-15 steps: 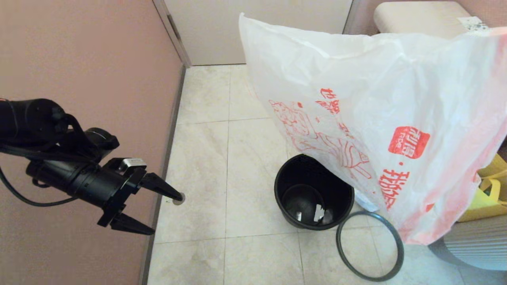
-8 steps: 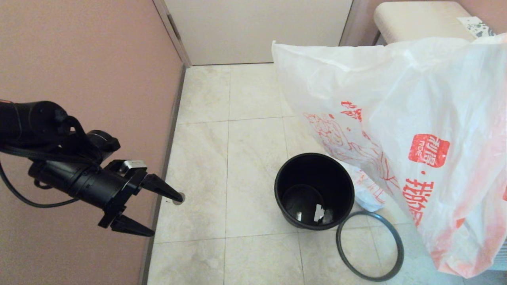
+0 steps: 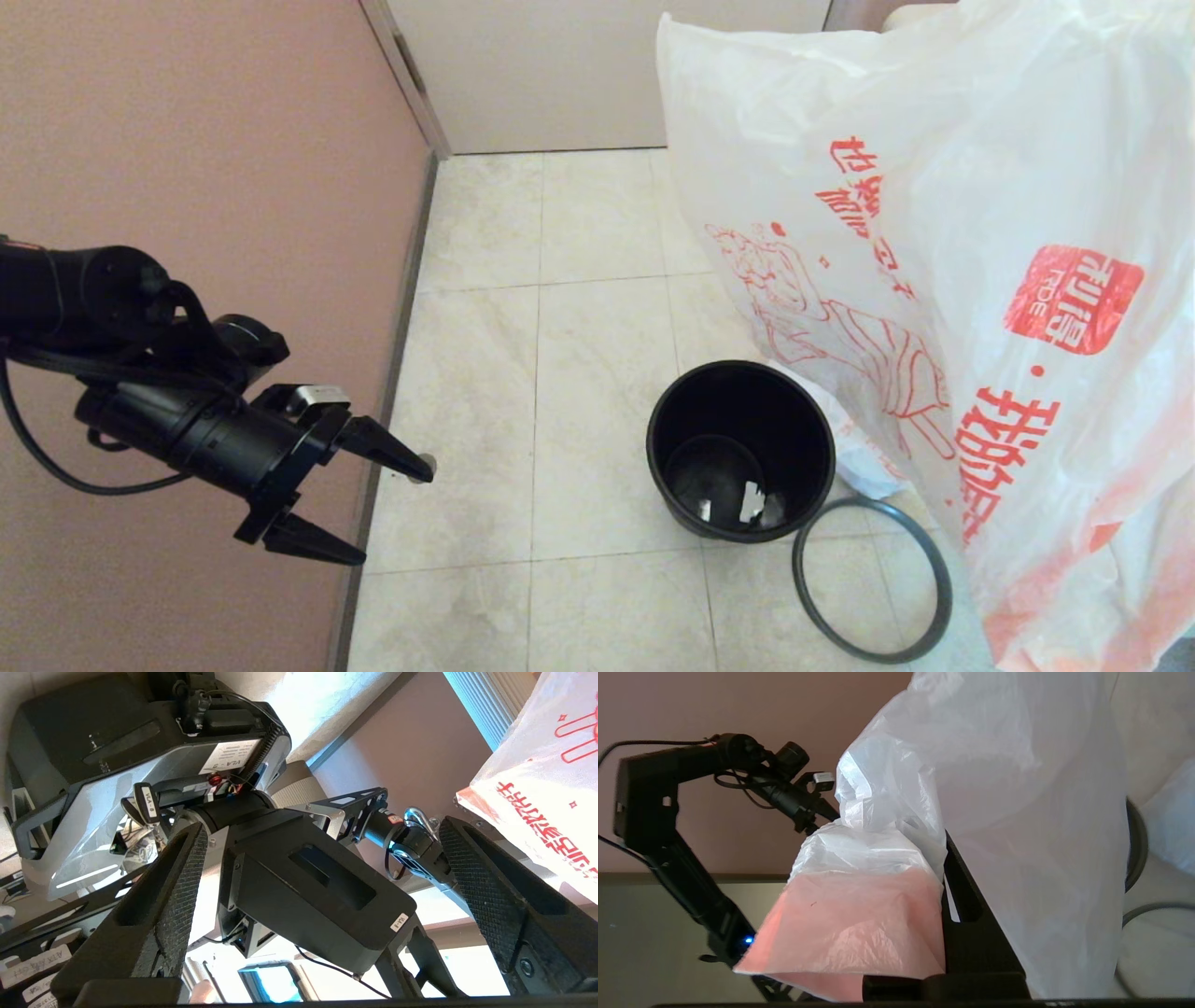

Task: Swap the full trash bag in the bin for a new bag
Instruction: Put the new garbage bag on the trash can

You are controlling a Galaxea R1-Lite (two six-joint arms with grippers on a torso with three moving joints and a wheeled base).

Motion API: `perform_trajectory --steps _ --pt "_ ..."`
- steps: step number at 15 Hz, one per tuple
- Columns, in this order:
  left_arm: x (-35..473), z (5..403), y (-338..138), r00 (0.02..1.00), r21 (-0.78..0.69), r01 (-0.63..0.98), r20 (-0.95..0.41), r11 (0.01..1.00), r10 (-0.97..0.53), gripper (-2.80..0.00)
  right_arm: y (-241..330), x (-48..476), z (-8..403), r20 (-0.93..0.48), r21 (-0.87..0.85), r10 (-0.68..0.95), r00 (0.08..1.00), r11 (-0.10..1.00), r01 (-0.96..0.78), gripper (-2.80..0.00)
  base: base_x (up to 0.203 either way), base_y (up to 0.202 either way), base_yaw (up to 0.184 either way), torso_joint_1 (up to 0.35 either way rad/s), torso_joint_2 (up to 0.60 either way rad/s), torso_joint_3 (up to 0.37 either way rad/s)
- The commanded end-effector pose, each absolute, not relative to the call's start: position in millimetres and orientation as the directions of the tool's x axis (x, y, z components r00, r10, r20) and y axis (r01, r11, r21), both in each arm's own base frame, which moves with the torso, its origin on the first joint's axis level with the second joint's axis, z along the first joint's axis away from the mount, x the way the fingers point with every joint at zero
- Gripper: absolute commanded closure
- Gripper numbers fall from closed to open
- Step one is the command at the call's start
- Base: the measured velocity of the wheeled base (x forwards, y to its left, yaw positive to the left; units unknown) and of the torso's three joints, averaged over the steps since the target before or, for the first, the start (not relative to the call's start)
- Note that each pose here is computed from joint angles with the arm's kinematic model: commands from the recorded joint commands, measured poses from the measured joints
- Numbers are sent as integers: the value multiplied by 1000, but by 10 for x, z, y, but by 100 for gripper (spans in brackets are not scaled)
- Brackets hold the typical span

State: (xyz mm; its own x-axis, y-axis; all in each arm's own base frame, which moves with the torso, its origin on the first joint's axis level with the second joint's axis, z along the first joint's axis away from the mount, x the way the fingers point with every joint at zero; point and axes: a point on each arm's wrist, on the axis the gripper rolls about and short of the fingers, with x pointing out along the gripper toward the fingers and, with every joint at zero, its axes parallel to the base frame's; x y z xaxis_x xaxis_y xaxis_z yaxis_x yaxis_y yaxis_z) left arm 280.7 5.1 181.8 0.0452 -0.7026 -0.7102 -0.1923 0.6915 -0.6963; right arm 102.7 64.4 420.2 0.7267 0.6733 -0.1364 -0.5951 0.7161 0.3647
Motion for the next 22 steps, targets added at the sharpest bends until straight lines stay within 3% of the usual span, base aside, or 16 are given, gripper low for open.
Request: perform_trajectory --steps 1,9,14,20,21,22 --pt "2816 1815 52 43 -699 -197 -707 688 -706 -280 648 1028 4157 -157 430 675 721 704 -565 0 0 0 0 0 0 0" --pt "3060 1933 5 89 -704 -131 -709 698 -699 -280 728 1175 3690 -327 471 648 687 743 -476 0 0 0 0 0 0 0" --pt "3289 1991 -162 104 -658 -110 -753 745 -650 -280 620 979 4076 -168 457 673 721 701 -548 0 0 0 0 0 0 0" --pt "3318 2066 -282 114 -657 -93 -753 748 -648 -280 496 715 4158 -202 526 691 694 675 -518 0 0 0 0 0 0 0" --pt "3338 2150 -302 140 -663 -94 -748 743 -649 0 495 713 4158 -203 543 691 694 669 -507 0 0 0 0 0 0 0" --pt "3359 2251 -333 171 -666 -93 -743 740 -647 0 493 710 4155 -208 544 689 694 672 -503 0 0 0 0 0 0 0"
